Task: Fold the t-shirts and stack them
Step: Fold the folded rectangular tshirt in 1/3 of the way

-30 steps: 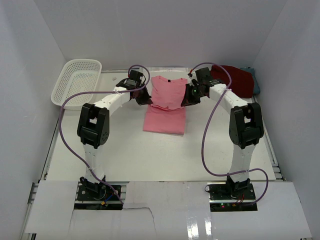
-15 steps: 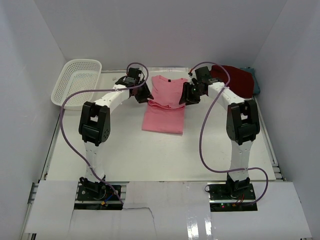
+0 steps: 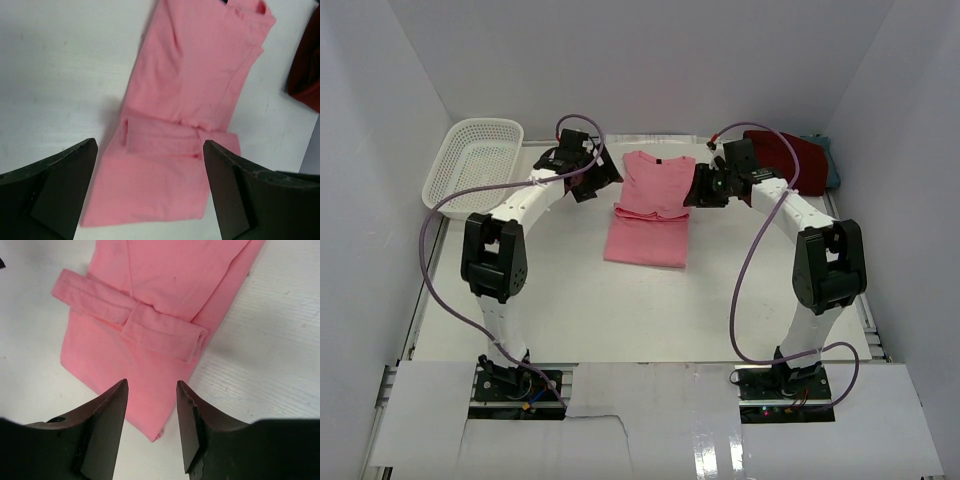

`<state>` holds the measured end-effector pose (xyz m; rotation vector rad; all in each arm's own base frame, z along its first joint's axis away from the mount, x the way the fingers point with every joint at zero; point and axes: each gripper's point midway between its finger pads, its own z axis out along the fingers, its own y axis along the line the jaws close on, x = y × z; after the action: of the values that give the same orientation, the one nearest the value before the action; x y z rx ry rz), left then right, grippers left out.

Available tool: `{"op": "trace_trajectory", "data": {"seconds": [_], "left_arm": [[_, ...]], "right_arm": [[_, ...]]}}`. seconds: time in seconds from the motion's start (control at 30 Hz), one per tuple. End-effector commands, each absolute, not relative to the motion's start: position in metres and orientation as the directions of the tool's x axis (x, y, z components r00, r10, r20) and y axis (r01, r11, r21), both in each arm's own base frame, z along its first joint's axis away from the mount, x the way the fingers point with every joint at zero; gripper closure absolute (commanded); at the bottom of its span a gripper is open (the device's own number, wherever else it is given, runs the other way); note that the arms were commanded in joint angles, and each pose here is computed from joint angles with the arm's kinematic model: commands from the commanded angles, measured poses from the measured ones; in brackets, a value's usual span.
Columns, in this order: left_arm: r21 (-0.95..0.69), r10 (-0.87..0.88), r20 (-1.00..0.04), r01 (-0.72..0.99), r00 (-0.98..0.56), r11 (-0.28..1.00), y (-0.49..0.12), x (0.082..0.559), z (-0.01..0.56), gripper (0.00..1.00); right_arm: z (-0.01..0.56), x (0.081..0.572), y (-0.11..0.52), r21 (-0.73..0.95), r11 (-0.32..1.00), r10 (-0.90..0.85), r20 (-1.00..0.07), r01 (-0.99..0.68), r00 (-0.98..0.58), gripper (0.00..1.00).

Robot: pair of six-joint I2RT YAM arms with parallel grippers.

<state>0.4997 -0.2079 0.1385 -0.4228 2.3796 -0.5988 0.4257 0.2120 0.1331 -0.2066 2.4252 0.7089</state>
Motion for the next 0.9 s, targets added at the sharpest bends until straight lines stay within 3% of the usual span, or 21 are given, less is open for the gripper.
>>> {"op": "trace_trajectory", "data": {"seconds": [0.0,0.2,0.3,0.33,0.37,0.4,0.43,0.47,0.87], "left_arm": [[-0.545,-0.422,-0.532,-0.084,-0.734,0.834,-0.203,0.464,0.177,0.02],[-0.612,-0.367,-0.471,-0.002,-0.802,0.791,-0.213,0.399,0.154,0.05],[-0.664,-0.358,-0.483,0.068,-0.799,0.744,-0.221,0.385,0.156,0.07],[-0.680,-0.352,-0.452,0.061,-0.820,0.730,-0.223,0.372,0.140,0.14],[-0.723,-0.340,-0.468,0.132,-0.816,0.678,-0.236,0.370,0.150,0.26],[-0.744,-0.342,-0.440,0.123,-0.830,0.657,-0.239,0.361,0.141,0.69],[-0.756,-0.335,-0.437,0.139,-0.835,0.640,-0.245,0.359,0.140,0.94],[-0.764,-0.325,-0.451,0.172,-0.831,0.622,-0.254,0.360,0.143,1.00],[-0.765,-0.223,-0.437,0.231,-0.871,0.601,-0.303,0.361,0.100,1.00]], "right_arm": [[0.135,0.408,0.223,0.498,0.788,0.002,-0.588,-0.361,-0.809,0.51],[0.109,0.374,0.231,0.561,0.733,-0.022,-0.545,-0.384,-0.838,0.52],[0.109,0.362,0.247,0.653,0.635,0.010,-0.541,-0.413,-0.841,0.56],[0.112,0.356,0.254,0.692,0.585,0.009,-0.526,-0.422,-0.850,0.68],[0.109,0.356,0.259,0.711,0.561,0.013,-0.519,-0.423,-0.855,0.81],[0.113,0.357,0.265,0.734,0.533,0.024,-0.511,-0.421,-0.859,0.92],[0.112,0.357,0.269,0.741,0.524,0.022,-0.505,-0.420,-0.863,0.92],[0.109,0.355,0.276,0.745,0.518,0.009,-0.497,-0.421,-0.868,0.92],[0.097,0.367,0.323,0.745,0.488,-0.033,-0.504,-0.454,-0.863,0.92]]}}
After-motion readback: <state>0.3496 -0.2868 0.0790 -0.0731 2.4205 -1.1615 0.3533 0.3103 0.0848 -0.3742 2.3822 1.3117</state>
